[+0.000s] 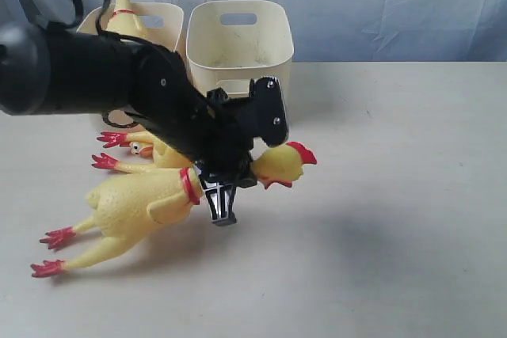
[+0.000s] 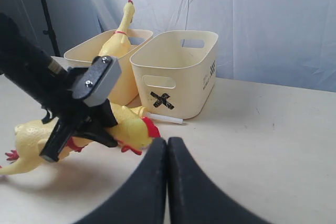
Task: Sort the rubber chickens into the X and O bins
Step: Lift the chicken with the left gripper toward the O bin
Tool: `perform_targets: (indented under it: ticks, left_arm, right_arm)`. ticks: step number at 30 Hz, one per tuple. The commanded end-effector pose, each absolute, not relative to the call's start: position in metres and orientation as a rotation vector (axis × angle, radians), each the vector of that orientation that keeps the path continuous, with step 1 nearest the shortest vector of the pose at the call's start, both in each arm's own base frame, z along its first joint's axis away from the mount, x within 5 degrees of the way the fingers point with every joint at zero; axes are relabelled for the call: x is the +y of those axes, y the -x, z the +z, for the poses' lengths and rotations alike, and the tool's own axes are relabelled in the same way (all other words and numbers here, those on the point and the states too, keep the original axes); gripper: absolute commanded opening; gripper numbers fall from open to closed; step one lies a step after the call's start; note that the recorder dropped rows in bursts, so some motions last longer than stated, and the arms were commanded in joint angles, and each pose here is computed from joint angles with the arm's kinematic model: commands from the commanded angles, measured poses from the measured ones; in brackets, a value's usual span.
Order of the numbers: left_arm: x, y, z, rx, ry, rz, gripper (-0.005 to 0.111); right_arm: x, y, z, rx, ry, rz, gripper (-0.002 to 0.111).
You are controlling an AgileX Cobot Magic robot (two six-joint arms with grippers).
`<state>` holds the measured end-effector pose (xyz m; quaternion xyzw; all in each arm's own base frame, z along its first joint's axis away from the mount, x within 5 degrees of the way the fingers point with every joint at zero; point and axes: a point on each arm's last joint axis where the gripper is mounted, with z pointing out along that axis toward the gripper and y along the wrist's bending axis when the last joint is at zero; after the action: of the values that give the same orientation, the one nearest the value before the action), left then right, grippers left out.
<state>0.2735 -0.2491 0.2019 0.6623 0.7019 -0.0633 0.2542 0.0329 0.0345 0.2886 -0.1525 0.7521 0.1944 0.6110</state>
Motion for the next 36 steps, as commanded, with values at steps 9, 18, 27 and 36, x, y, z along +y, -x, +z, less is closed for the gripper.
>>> perform_targets:
  ticks: [9, 18, 27, 36]
  left_arm:
    - [-0.201, -0.272, 0.278, 2.068, -1.428, -0.231, 0.0]
    - [-0.135, -0.283, 0.326, 2.107, -1.024, -0.27, 0.0]
    - [-0.058, -0.298, 0.357, 2.088, -0.515, -0.315, 0.0]
    - [0.004, -0.315, 0.389, 1.881, -0.011, -0.325, 0.0]
  right_arm:
    - [0.034, -0.033, 0.291, 1.718, 0.352, 0.444, 0.0]
    - [0.034, -0.033, 0.291, 1.718, 0.352, 0.444, 0.0]
    - [0.034, -0.033, 0.291, 1.718, 0.352, 0.444, 0.0]
    - [0.034, -0.033, 0.291, 1.718, 0.352, 0.444, 0.0]
